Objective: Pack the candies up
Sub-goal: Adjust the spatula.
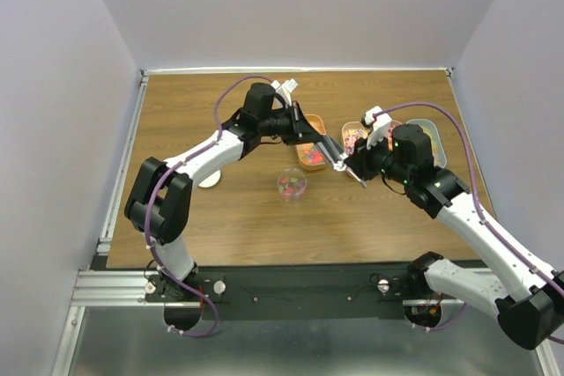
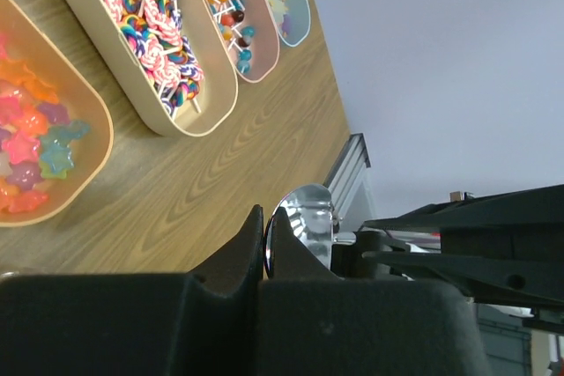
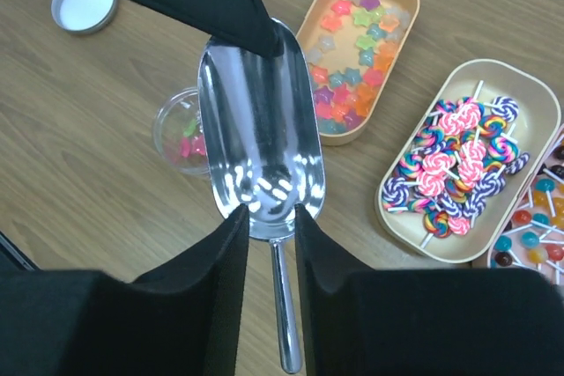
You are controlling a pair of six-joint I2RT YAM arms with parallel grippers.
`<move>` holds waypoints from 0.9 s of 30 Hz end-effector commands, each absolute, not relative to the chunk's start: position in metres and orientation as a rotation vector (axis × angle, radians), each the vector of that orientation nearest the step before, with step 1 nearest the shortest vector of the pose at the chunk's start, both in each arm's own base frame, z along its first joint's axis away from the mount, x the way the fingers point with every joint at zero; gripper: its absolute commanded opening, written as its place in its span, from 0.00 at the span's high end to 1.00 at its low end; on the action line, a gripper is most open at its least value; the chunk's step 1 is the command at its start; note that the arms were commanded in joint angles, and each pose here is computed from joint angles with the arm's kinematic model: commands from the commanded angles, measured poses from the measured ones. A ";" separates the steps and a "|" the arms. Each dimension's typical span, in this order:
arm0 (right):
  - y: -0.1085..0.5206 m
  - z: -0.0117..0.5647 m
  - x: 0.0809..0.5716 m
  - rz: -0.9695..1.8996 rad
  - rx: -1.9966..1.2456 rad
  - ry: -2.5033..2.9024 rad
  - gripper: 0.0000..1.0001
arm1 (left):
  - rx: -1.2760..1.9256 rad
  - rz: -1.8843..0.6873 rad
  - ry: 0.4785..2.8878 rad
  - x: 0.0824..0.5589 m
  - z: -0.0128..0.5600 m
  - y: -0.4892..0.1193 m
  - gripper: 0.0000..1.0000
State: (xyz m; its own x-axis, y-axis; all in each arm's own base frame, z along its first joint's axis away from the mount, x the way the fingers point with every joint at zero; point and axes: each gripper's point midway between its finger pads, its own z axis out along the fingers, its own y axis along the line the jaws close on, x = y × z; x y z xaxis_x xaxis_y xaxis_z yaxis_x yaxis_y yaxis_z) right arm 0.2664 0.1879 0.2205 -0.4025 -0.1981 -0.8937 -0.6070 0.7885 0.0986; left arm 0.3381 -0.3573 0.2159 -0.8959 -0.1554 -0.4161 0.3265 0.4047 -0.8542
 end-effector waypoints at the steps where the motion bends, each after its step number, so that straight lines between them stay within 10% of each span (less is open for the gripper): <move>1: 0.192 0.230 0.270 0.529 -0.610 1.924 0.63 | 0.099 -1.592 2.186 0.338 0.231 -0.356 1.00; 15: 0.192 0.193 0.262 0.535 -0.655 2.007 0.53 | -0.020 -1.692 2.154 0.339 0.238 -0.339 1.00; 27: 0.194 0.192 0.266 0.521 -0.685 2.003 0.79 | -0.019 -1.718 2.156 0.334 0.238 -0.336 1.00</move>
